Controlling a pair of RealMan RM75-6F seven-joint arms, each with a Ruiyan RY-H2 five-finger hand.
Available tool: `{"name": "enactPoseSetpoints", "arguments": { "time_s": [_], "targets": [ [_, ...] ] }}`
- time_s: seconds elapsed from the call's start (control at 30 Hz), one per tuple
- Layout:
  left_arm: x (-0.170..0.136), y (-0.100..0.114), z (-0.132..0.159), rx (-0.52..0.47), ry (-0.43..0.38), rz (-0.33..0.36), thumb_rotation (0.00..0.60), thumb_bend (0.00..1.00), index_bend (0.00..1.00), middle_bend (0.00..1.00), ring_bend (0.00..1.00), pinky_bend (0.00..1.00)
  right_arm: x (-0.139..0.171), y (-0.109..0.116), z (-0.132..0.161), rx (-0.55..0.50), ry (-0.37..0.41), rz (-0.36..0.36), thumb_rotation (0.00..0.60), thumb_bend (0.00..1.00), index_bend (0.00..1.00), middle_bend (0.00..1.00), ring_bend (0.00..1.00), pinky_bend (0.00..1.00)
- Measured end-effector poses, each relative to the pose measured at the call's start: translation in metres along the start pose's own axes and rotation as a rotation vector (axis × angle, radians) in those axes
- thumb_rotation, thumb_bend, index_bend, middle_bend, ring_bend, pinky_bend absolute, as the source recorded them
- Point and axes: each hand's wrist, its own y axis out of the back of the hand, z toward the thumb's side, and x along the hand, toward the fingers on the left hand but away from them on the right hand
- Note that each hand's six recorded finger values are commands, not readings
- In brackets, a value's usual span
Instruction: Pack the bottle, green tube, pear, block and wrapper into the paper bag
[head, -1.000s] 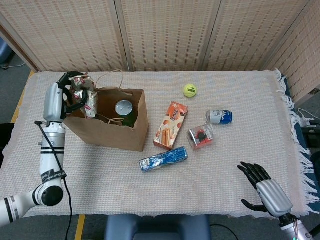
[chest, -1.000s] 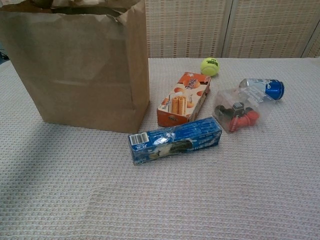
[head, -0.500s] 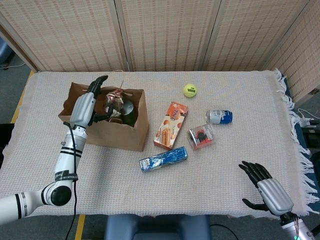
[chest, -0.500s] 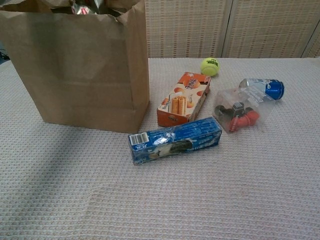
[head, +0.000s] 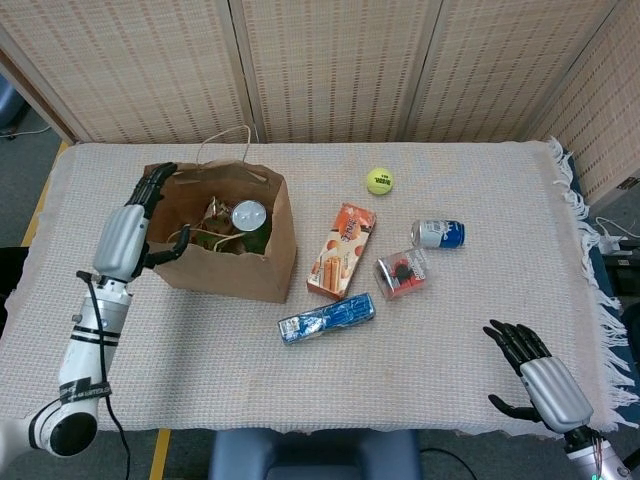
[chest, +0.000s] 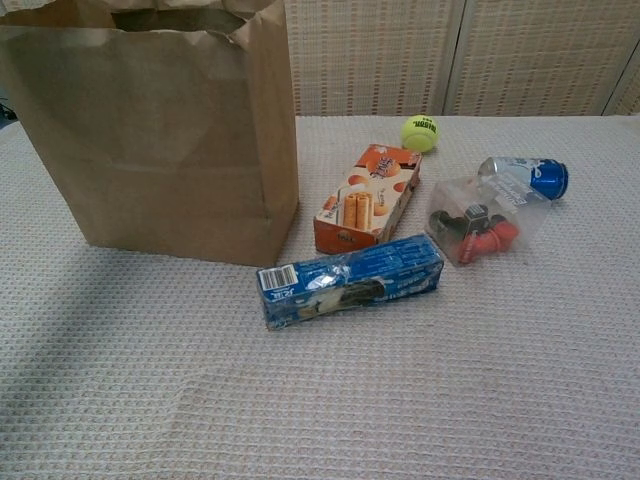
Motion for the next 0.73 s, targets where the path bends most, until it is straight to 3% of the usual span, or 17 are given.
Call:
{"name": "enactPoseSetpoints", "arguments": {
  "time_s": [0.17, 0.33, 0.5, 0.63, 0.73],
  "targets": [
    [-0.052, 0.017, -0.042, 0.145, 0.026, 0.025, 0.6, 0.45, 0.05, 0.02, 0.03, 0.23, 0.001, -0.001, -0.001, 0.018, 0.004, -0.009, 0.6, 0.12, 0.0, 0.0, 0.0, 0.03],
    [-0.135, 0.019, -0.101, 0.289, 0.139, 0.005, 0.6, 0.45, 0.05, 0.02, 0.03, 0.2, 0.0, 0.0, -0.003, 0.057, 0.0, -0.024, 0.6, 0.12, 0.0, 0.0, 0.0, 0.03],
    [-0.195, 0.02, -0.136, 0.401, 0.224, 0.006, 0.6, 0.45, 0.05, 0.0, 0.01, 0.16, 0.0, 0.0, -0.003, 0.103, 0.0, -0.053, 0.6, 0.12, 0.0, 0.0, 0.0, 0.03],
    [-0.219, 0.024, -0.148, 0.496, 0.221, 0.034, 0.6, 0.45, 0.04, 0.0, 0.0, 0.15, 0.001, -0.003, -0.004, 0.113, -0.007, -0.052, 0.6, 0.12, 0.0, 0.0, 0.0, 0.03],
    [-0.231, 0.021, -0.153, 0.485, 0.235, 0.025, 0.6, 0.45, 0.04, 0.0, 0.0, 0.14, 0.001, -0.004, -0.005, 0.111, -0.015, -0.044, 0.6, 0.12, 0.0, 0.0, 0.0, 0.03]
  ]
}}
